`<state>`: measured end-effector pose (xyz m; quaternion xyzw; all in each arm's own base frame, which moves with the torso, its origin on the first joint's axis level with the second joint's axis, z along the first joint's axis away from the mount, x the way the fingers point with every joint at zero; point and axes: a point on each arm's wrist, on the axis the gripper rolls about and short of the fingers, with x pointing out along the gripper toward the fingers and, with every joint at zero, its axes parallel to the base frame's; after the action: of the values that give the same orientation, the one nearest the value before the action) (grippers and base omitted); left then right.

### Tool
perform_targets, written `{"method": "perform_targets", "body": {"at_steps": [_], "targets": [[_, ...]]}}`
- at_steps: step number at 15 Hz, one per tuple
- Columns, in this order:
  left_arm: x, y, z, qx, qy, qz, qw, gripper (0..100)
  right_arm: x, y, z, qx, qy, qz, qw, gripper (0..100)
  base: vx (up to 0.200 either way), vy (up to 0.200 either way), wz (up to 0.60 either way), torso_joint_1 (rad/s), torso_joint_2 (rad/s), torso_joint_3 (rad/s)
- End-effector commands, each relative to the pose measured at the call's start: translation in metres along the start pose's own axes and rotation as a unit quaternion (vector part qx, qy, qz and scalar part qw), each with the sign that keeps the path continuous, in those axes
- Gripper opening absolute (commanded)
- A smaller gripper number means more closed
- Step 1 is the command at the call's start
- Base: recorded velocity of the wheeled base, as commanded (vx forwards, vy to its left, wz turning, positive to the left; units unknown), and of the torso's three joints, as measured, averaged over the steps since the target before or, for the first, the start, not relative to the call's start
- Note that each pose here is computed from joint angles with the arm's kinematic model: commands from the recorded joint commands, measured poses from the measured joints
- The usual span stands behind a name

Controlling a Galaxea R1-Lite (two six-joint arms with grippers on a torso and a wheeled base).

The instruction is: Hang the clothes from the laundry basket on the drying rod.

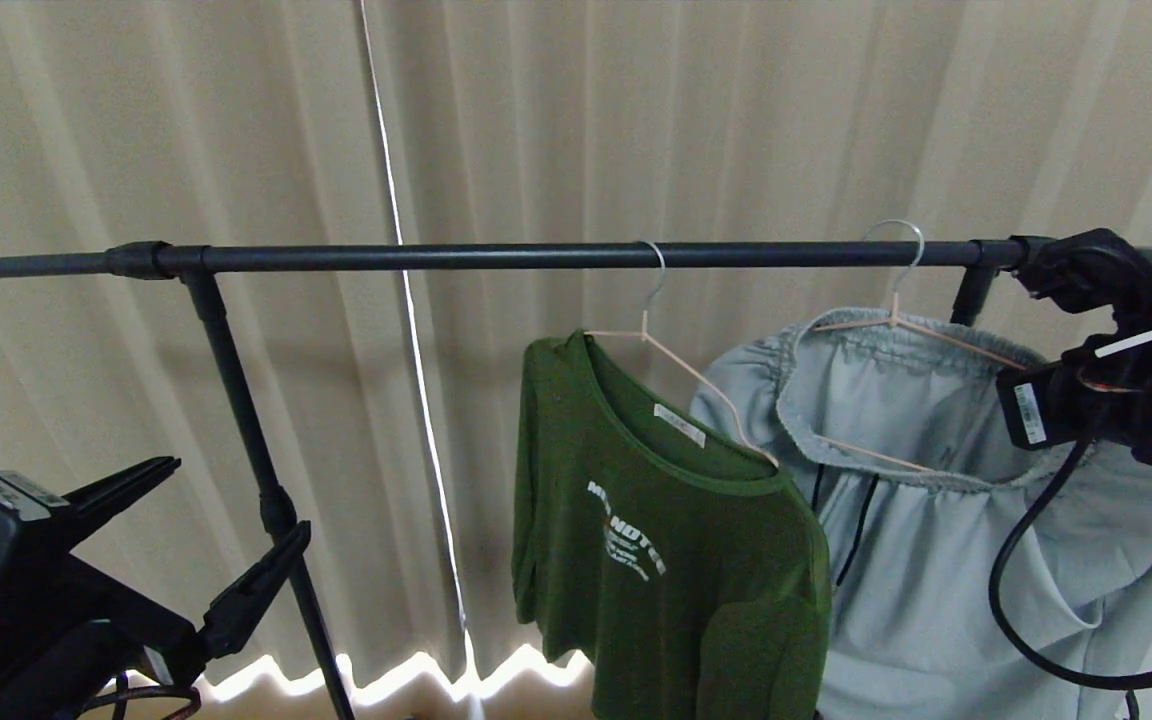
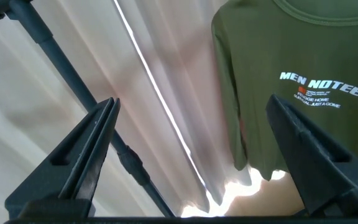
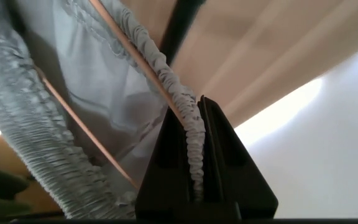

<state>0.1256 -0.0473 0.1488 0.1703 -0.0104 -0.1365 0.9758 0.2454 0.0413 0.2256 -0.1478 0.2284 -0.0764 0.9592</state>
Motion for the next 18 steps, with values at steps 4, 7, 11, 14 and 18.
{"method": "perform_targets", "body": {"at_steps": [4, 7, 11, 14, 18], "targets": [[0.0, 0.0, 0.0, 0.0, 0.0, 0.0, 1.0, 100, 0.002, 0.017, -0.004, -0.018, 0.007, 0.026, 0.9995, 0, 0.0, 0.0, 0.0, 0.0, 0.0, 0.0], [-0.001, 0.0, 0.001, 0.0, -0.002, 0.001, 1.0, 100, 0.0, 0.016, -0.006, -0.017, 0.007, 0.029, 0.9994, 0, 0.0, 0.0, 0.0, 0.0, 0.0, 0.0], [-0.003, 0.001, 0.002, -0.001, -0.007, 0.003, 1.0, 100, -0.015, 0.011, -0.02, -0.01, -0.007, 0.037, 0.9992, 100, 0.0, 0.0, 0.0, 0.0, 0.0, 0.0], [-0.004, 0.001, 0.002, 0.002, -0.008, 0.004, 1.0, 100, -0.025, 0.013, -0.038, 0.006, -0.072, 0.116, 0.9907, 100, 0.0, 0.0, 0.0, 0.0, 0.0, 0.0], [-0.01, 0.001, 0.0, 0.026, -0.009, 0.005, 0.9996, 100, -0.032, 0.013, -0.049, 0.017, -0.131, 0.174, 0.9758, 100, 0.0, 0.0, 0.0, 0.0, 0.0, 0.0]]}}
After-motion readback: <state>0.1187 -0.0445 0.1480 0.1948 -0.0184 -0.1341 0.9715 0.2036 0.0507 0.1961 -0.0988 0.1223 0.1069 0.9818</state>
